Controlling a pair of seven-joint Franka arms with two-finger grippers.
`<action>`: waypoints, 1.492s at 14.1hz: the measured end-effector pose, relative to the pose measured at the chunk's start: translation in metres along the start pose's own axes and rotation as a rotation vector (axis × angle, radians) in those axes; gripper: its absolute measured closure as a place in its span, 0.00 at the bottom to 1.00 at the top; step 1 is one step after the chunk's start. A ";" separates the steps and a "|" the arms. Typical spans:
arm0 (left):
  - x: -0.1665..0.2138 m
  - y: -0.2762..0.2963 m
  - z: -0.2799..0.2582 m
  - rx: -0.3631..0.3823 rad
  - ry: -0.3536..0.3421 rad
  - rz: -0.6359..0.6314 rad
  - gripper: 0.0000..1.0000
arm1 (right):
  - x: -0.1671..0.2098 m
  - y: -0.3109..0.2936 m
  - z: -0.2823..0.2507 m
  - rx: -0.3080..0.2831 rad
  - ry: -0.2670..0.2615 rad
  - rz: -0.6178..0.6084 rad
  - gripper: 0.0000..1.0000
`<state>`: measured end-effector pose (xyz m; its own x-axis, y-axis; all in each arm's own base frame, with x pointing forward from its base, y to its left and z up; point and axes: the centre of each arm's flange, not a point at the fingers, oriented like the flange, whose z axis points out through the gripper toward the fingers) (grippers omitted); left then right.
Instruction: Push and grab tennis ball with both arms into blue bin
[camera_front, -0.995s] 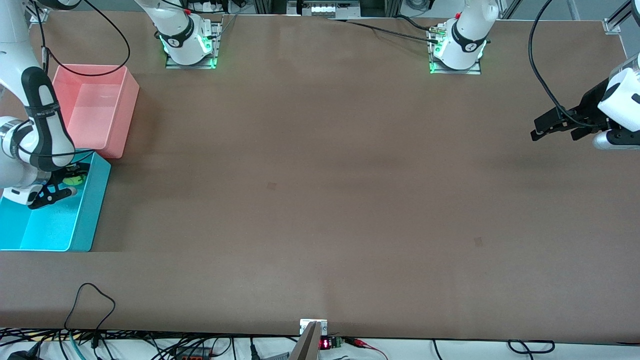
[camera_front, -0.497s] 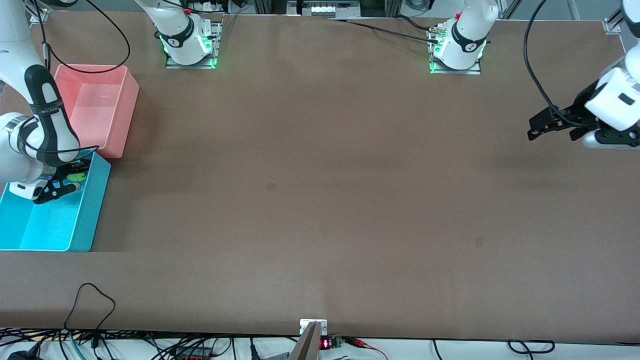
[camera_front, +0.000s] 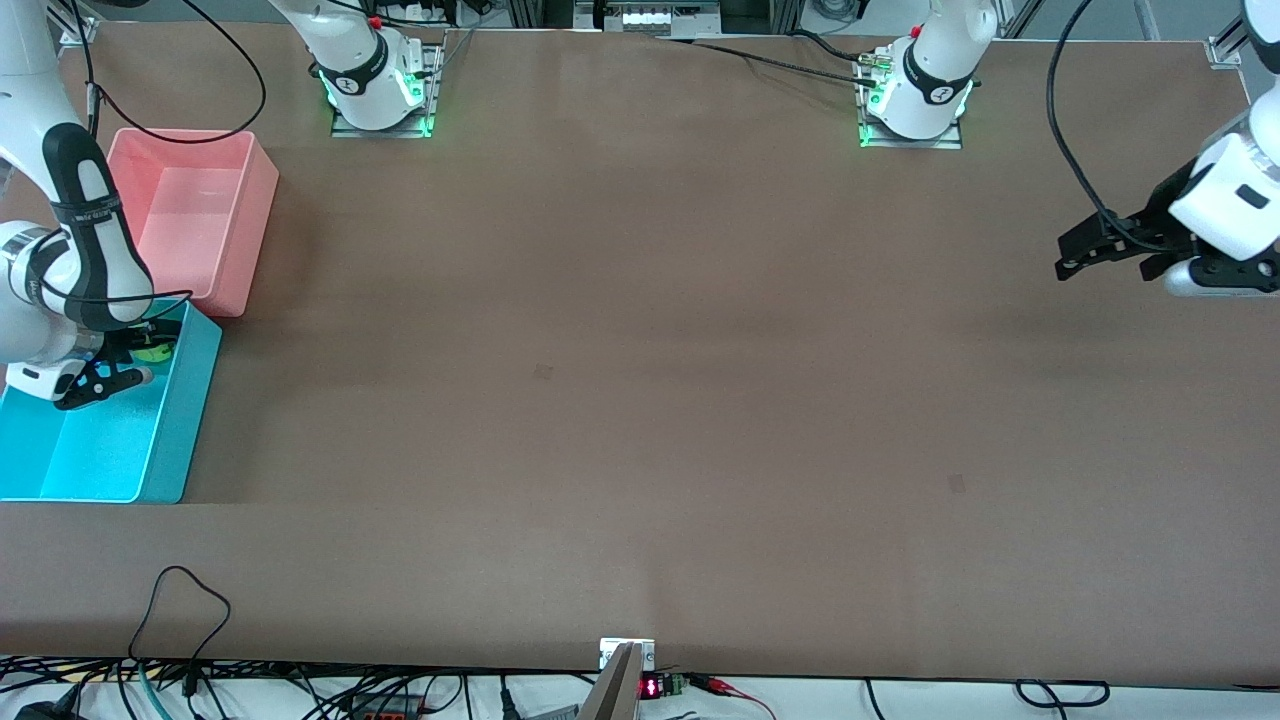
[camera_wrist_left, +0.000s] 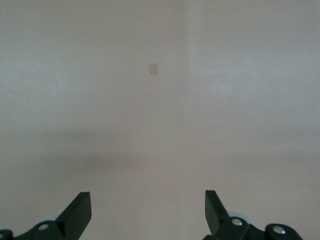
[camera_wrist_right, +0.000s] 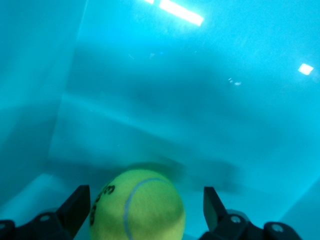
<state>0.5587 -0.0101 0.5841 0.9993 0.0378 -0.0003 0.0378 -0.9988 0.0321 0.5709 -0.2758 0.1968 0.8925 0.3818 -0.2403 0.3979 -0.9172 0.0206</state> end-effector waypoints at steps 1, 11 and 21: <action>0.000 -0.001 0.002 -0.001 -0.005 -0.002 0.00 | 0.001 0.001 -0.012 -0.012 0.015 0.000 0.00; -0.018 0.005 0.010 0.006 0.027 0.006 0.00 | 0.033 -0.052 -0.209 -0.042 0.185 -0.034 0.00; -0.025 0.002 0.008 0.009 0.007 0.000 0.00 | 0.031 -0.218 -0.400 0.061 0.182 0.191 0.00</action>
<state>0.5334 -0.0136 0.5760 0.9993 0.0379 0.0068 0.0377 -0.9990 0.0232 0.5964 -0.0184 0.5728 0.9759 0.2099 -0.0591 0.2096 -0.9777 -0.0106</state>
